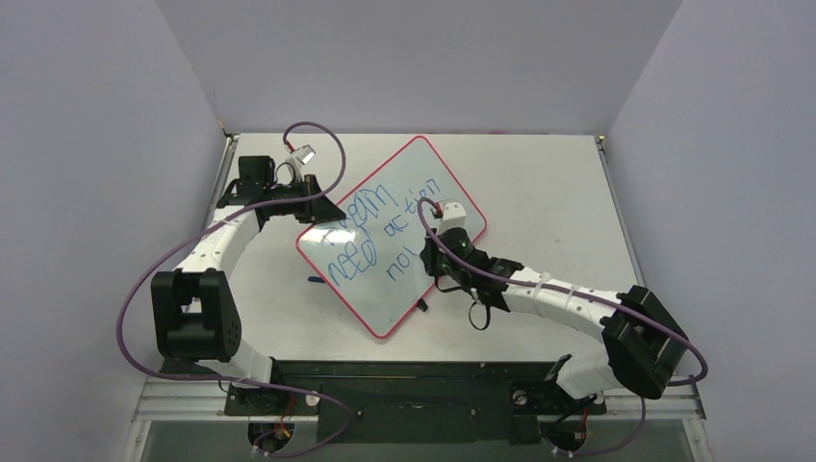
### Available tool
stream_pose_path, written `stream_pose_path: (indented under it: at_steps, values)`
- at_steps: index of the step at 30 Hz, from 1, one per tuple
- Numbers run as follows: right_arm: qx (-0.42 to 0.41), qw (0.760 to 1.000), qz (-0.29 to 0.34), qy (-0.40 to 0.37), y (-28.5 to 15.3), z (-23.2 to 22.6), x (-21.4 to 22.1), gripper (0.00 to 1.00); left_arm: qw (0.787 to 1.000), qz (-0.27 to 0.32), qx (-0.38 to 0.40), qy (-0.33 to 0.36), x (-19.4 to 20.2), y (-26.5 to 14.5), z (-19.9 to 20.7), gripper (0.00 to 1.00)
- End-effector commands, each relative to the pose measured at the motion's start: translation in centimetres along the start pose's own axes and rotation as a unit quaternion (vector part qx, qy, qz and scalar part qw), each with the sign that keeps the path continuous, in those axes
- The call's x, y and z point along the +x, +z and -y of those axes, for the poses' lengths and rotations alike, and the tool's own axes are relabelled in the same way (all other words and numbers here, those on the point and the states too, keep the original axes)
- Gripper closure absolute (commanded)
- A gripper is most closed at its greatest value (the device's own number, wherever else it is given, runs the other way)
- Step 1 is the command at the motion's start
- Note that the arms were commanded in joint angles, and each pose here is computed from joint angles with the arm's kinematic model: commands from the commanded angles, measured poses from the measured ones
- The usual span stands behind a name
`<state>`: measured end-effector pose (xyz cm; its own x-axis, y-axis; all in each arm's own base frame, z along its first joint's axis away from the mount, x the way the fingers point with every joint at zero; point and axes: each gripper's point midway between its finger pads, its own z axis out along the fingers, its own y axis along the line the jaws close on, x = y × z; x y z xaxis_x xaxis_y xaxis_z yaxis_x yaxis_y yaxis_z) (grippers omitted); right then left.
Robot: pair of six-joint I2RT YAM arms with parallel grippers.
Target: Write a sentence on the whiteboard
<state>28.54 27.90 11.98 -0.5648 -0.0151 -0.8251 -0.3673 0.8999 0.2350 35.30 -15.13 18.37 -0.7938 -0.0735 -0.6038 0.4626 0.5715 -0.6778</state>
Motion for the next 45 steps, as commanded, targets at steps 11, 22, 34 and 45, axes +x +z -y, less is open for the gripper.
stream_pose_path:
  at_steps: [11, 22, 34, 45]
  values:
    - [0.015, 1.000, 0.013, 0.002, 2.0, -0.2, -3.6, 1.00, 0.998, -0.007, -0.010, 0.054, 0.0, 0.3, 0.7, 1.00]
    - [0.018, 1.000, 0.012, 0.003, 2.3, 0.2, -3.7, 1.00, 0.998, -0.008, -0.011, 0.055, 0.0, 0.3, 0.7, 1.00]
    - [0.034, 0.999, -0.015, 0.007, 0.9, 2.2, 0.2, 1.00, 0.998, -0.007, -0.016, 0.058, 0.0, 0.2, 0.6, 1.00]
    - [0.036, 0.999, -0.004, 0.010, 0.9, 2.3, -0.9, 1.00, 0.998, -0.007, -0.014, 0.059, -0.1, 0.1, 0.7, 1.00]
